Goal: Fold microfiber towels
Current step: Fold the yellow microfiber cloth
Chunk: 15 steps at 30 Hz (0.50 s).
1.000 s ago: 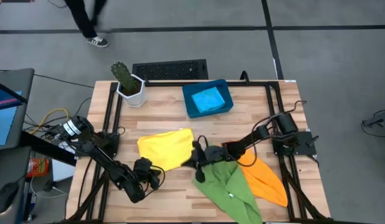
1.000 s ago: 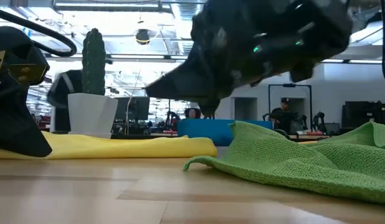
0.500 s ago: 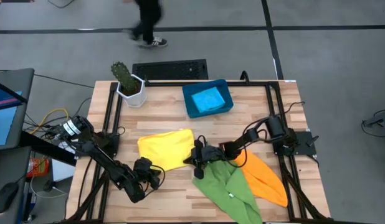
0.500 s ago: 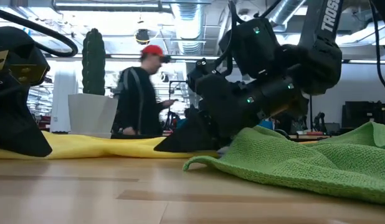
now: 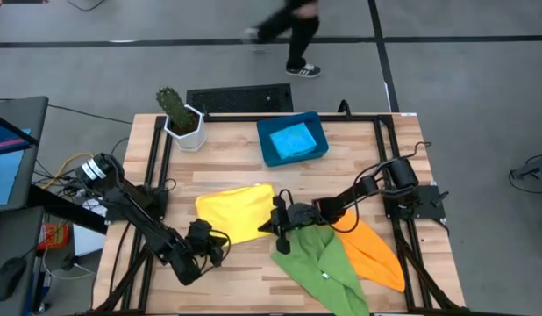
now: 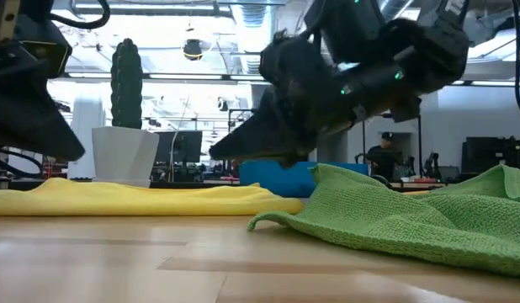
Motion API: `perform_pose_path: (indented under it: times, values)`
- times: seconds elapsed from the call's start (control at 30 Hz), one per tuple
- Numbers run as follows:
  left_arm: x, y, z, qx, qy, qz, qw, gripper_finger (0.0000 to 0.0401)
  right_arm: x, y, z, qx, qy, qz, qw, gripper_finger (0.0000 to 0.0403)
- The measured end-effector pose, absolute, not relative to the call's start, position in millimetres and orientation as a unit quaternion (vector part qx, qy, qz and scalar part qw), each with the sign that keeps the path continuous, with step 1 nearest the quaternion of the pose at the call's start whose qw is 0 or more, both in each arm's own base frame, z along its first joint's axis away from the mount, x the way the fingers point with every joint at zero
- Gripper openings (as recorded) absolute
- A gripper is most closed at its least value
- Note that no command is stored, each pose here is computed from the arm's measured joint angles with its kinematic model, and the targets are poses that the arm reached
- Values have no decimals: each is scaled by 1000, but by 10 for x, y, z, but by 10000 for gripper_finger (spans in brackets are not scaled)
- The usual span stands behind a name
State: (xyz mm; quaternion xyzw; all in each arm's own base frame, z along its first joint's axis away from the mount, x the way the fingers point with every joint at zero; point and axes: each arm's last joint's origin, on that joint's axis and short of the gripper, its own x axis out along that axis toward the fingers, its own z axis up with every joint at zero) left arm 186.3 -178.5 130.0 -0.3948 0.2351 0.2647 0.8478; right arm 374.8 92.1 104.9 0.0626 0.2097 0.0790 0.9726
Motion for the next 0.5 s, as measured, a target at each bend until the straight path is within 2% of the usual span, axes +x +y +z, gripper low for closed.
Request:
perform_pose_path:
  times: [0.2,0.33,0.5]
  values:
    - [1835,-1820,1199,-383,257,267,846,0,3578,1043,879,53,278,84,955,17]
    - [1801,-1836,1189,-377,262,266,848,0,3364,1019,764,72,287,60,953,8]
    - [1763,-1799,1164,-367,278,283,841,0,3236,957,728,106,271,52,955,27]
